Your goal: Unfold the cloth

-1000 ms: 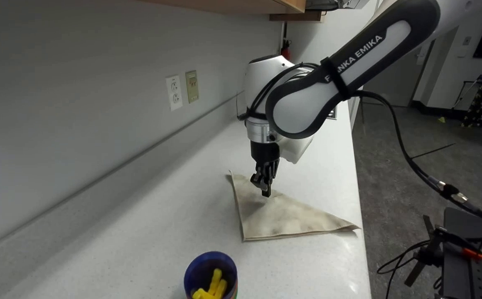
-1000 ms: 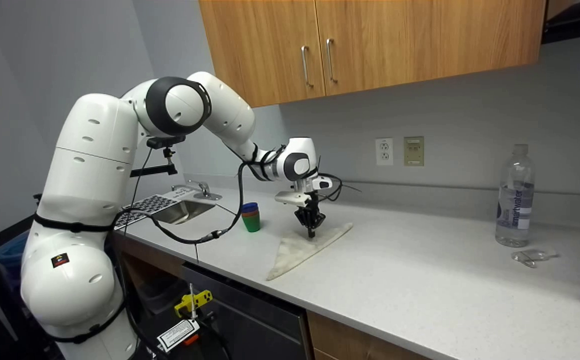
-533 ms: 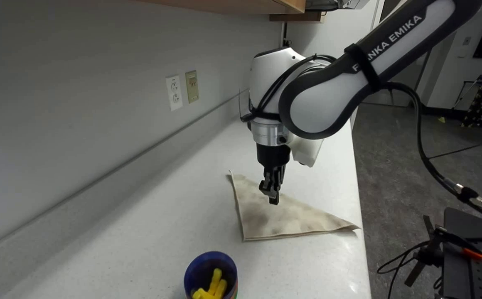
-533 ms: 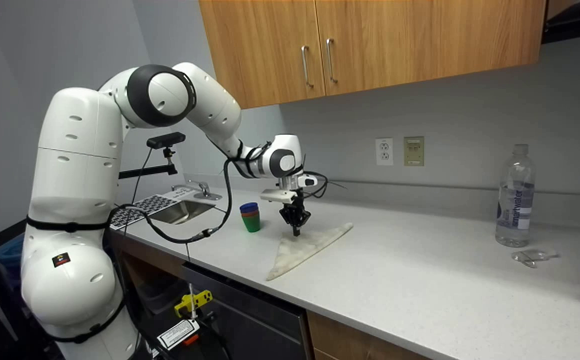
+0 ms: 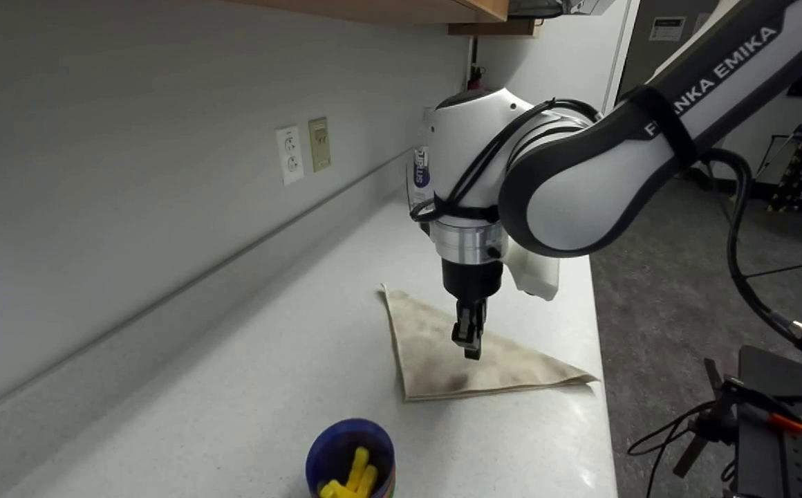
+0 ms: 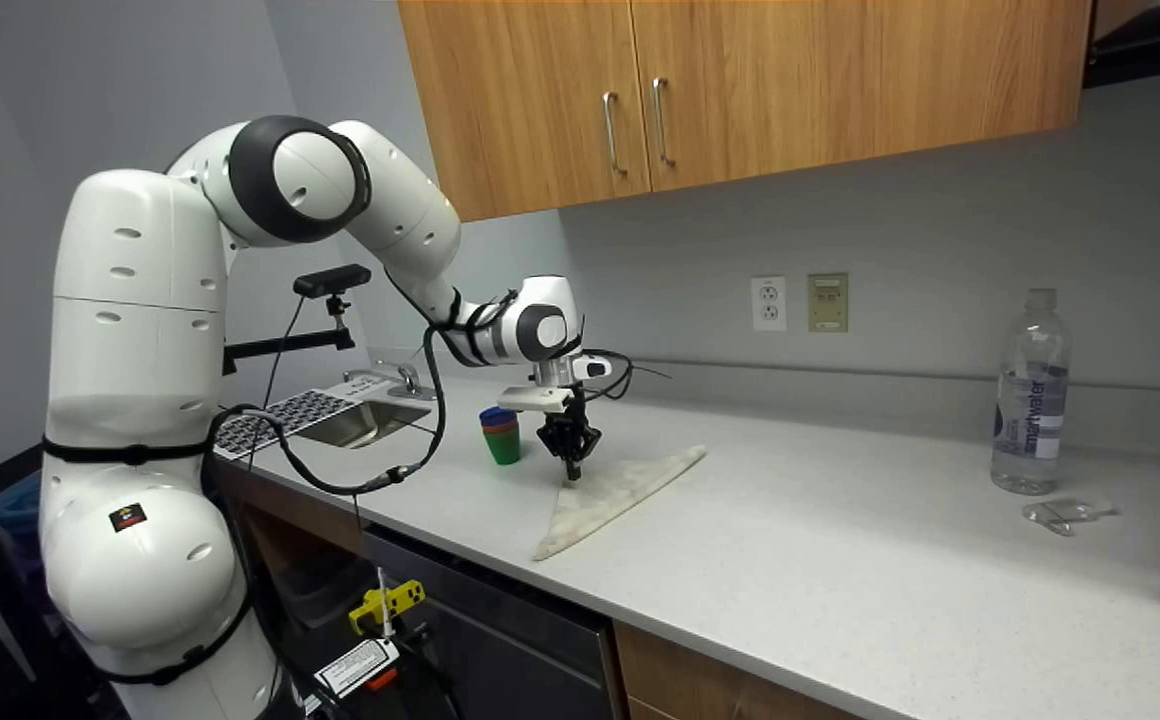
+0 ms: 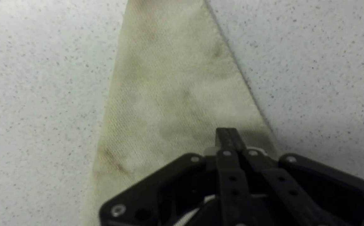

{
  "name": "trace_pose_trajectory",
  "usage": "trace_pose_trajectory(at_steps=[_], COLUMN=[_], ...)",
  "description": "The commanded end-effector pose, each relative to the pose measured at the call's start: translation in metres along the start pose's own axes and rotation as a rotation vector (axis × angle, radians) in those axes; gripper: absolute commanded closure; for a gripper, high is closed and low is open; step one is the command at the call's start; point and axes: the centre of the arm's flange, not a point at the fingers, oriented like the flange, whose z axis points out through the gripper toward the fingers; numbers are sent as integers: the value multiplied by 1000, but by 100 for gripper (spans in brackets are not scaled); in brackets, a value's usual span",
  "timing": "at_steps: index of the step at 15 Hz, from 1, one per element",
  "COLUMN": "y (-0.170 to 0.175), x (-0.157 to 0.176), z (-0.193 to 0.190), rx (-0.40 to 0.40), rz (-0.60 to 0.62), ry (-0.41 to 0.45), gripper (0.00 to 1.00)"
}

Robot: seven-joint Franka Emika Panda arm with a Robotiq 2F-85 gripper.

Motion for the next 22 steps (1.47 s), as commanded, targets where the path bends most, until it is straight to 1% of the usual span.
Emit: trace_pose_trajectory(at_steps=[1,2,4,5,7,10,14,17,22], y=[-7,-10,-17,-20,-27,-35,-41,-37,-35], x=[-19,-19,-15,-13,-4,7,15,12,-3], z=[-17,-19,-23,-25,-23,-18,-13,-3,13], rx=[-49,-54,-66,-71,-87,-86,-73,-72,-82], rz=[-45,-55,-69,-76,-80,-75,-55,-43,-40], ry=[35,41,62,73,103,113,124,91,44], gripper=[66,57,43,35,19,0,0,0,0])
